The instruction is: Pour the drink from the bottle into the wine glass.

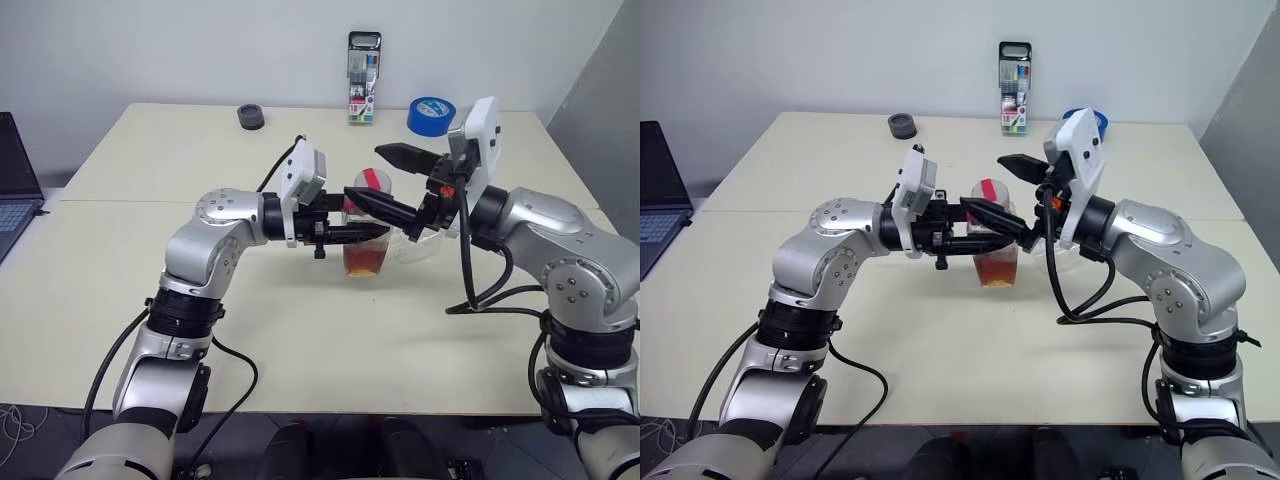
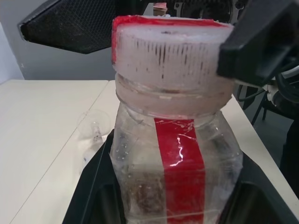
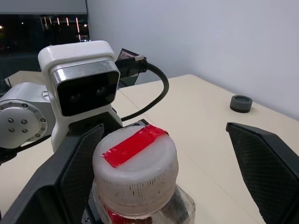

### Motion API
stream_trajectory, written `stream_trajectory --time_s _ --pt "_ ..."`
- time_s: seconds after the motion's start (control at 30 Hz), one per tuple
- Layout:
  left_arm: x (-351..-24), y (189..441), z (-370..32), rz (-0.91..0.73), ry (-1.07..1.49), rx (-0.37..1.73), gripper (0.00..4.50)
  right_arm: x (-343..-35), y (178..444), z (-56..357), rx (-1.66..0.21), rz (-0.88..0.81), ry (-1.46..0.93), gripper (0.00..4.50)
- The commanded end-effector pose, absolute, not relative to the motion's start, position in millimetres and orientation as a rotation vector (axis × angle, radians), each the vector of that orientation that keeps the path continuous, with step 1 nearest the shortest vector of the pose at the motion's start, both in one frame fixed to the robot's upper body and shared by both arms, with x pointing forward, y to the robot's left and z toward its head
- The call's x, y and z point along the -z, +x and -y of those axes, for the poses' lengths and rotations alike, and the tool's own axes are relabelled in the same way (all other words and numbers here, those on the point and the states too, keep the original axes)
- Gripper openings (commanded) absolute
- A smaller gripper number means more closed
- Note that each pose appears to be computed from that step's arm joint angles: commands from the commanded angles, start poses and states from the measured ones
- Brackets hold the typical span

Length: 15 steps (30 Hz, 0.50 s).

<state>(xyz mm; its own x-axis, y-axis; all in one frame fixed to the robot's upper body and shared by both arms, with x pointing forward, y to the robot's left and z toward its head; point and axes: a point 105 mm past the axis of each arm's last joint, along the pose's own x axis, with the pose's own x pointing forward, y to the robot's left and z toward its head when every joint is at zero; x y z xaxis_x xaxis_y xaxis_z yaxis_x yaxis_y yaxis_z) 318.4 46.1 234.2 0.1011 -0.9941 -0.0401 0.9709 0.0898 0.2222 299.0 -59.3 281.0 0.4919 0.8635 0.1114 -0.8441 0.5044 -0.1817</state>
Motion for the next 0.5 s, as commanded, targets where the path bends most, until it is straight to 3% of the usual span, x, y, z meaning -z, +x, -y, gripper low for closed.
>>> stream_trajectory --time_s 0.03,0.5 --pt "-251.8 313.4 -45.1 0.206 0.244 1.480 1.82 -289.3 297.5 69.2 -1.003 0.242 -0.138 4.47" --pt "-250.1 311.6 -43.4 0.205 0.239 1.488 1.82 -289.7 277.1 82.2 -1.054 0.194 -0.157 4.47"
